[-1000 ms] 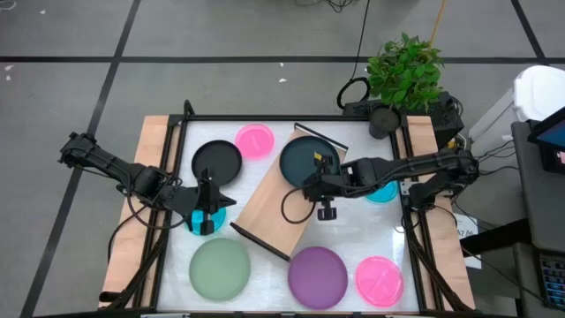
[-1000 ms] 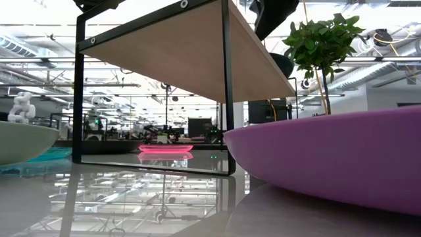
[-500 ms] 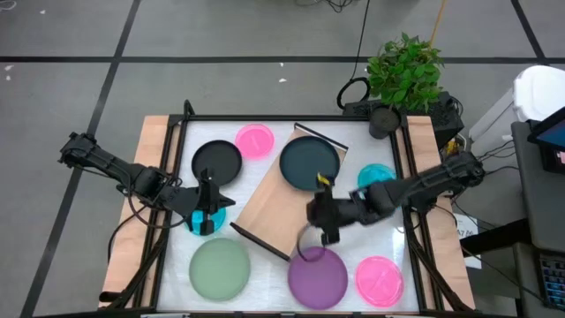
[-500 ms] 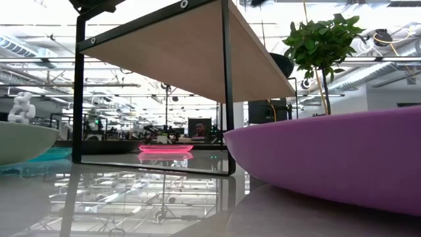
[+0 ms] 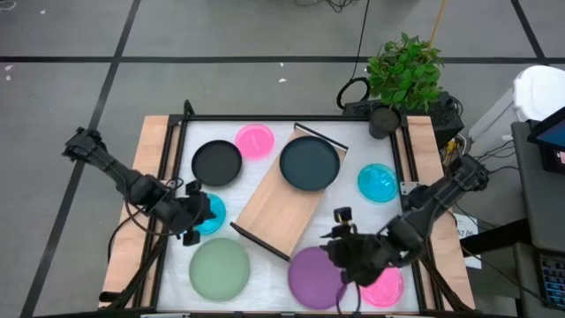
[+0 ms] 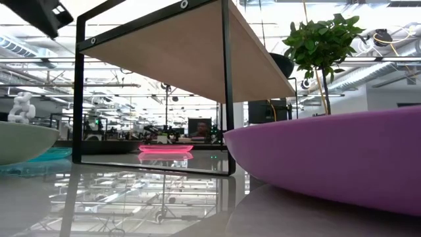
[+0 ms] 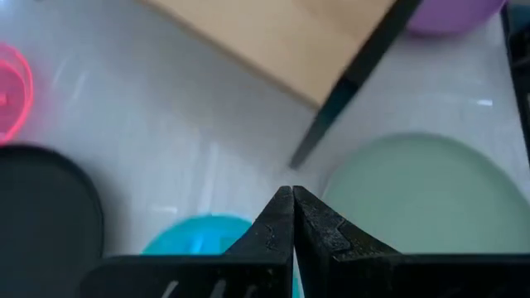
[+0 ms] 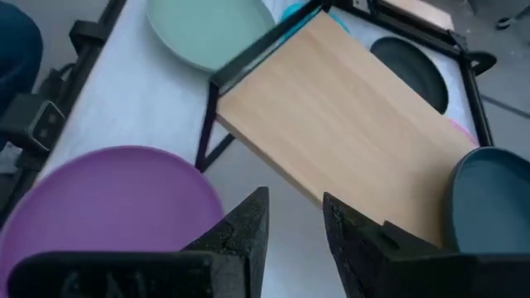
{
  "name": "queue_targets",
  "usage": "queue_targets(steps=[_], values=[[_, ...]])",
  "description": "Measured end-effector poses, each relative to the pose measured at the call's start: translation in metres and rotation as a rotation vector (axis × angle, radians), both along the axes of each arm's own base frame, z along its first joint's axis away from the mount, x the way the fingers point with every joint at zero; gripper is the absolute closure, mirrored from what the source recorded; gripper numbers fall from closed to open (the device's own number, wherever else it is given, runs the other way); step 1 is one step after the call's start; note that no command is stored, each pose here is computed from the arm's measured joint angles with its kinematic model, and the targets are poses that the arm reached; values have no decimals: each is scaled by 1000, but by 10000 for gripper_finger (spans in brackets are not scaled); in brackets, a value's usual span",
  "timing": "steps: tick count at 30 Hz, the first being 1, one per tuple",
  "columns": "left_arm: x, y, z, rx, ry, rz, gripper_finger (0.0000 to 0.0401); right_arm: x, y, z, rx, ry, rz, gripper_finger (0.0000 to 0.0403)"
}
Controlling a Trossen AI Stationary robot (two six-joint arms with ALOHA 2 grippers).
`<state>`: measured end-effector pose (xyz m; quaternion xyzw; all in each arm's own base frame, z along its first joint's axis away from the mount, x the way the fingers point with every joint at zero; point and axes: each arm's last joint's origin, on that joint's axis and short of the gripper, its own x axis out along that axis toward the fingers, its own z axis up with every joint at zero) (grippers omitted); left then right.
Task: Place and stack plates onto a shelf
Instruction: Put the small transparent blue plate on top of the shelf
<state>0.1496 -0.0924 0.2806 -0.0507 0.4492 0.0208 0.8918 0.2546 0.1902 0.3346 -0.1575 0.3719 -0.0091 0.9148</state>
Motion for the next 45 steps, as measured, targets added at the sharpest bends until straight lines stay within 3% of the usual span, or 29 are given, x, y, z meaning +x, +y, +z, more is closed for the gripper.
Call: queue_targets(steps=[7,11,23,31,40,45], values=[[-16,-16,-9,-121,195,-59,400,-15,17,1,-22,-86,-43,305],[-18,-32,-19,-114,278,-113,397,-17,21,-5,-12,-88,-37,305],[-17,-70,-65,134,516,-196,308,-18,23,-21,24,-63,-44,305],[-19,-81,-93,367,644,-312,302,-16,26,-18,26,-91,-14,305],[-24,-81,-122,480,714,-297,300,-16,26,-18,27,-92,-13,305],[-30,-73,-132,494,732,-240,264,-16,26,-18,27,-92,-13,305]])
